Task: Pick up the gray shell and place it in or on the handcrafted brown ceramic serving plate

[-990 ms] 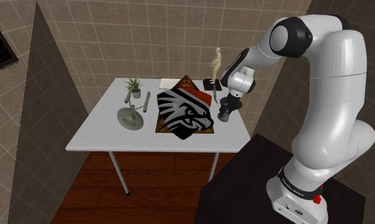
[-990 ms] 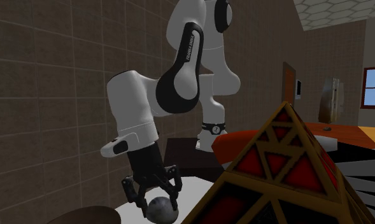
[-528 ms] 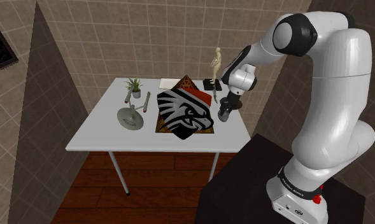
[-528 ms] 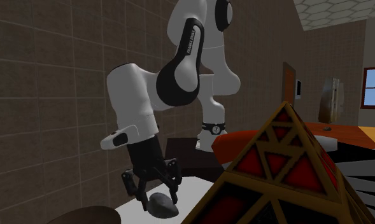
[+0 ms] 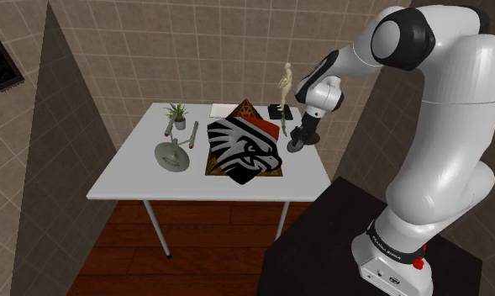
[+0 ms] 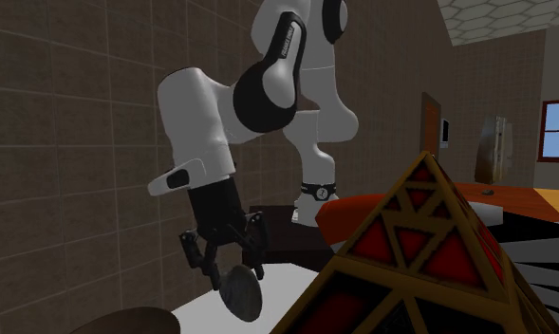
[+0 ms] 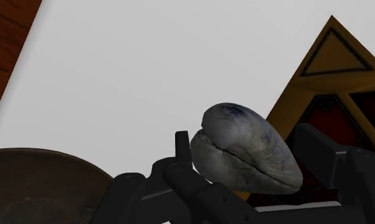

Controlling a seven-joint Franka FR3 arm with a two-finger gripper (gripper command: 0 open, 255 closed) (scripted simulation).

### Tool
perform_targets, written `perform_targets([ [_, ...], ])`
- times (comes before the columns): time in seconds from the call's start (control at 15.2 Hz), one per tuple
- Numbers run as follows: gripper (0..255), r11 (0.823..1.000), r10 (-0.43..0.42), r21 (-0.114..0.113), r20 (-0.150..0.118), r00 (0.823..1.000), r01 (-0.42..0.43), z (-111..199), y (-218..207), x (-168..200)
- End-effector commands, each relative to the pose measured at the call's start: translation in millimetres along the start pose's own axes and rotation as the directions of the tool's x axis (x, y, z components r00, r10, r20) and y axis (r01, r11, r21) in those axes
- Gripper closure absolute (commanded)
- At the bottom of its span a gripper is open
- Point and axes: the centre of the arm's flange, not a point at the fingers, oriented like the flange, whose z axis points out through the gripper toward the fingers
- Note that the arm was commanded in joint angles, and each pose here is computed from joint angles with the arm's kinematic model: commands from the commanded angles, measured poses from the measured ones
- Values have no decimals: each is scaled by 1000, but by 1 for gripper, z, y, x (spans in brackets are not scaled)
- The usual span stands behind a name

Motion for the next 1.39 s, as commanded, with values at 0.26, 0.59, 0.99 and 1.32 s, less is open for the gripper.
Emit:
perform_targets([
  [0.26, 255, 1000, 0, 0, 0, 1000, 0, -30, -10, 1],
  [0.59, 255, 1000, 0, 0, 0, 1000, 0, -51, 21, 20],
  [0.99, 255, 1000, 0, 0, 0, 1000, 0, -73, 87, 58],
  [1.32, 255, 1000, 0, 0, 0, 1000, 0, -90, 138, 86],
])
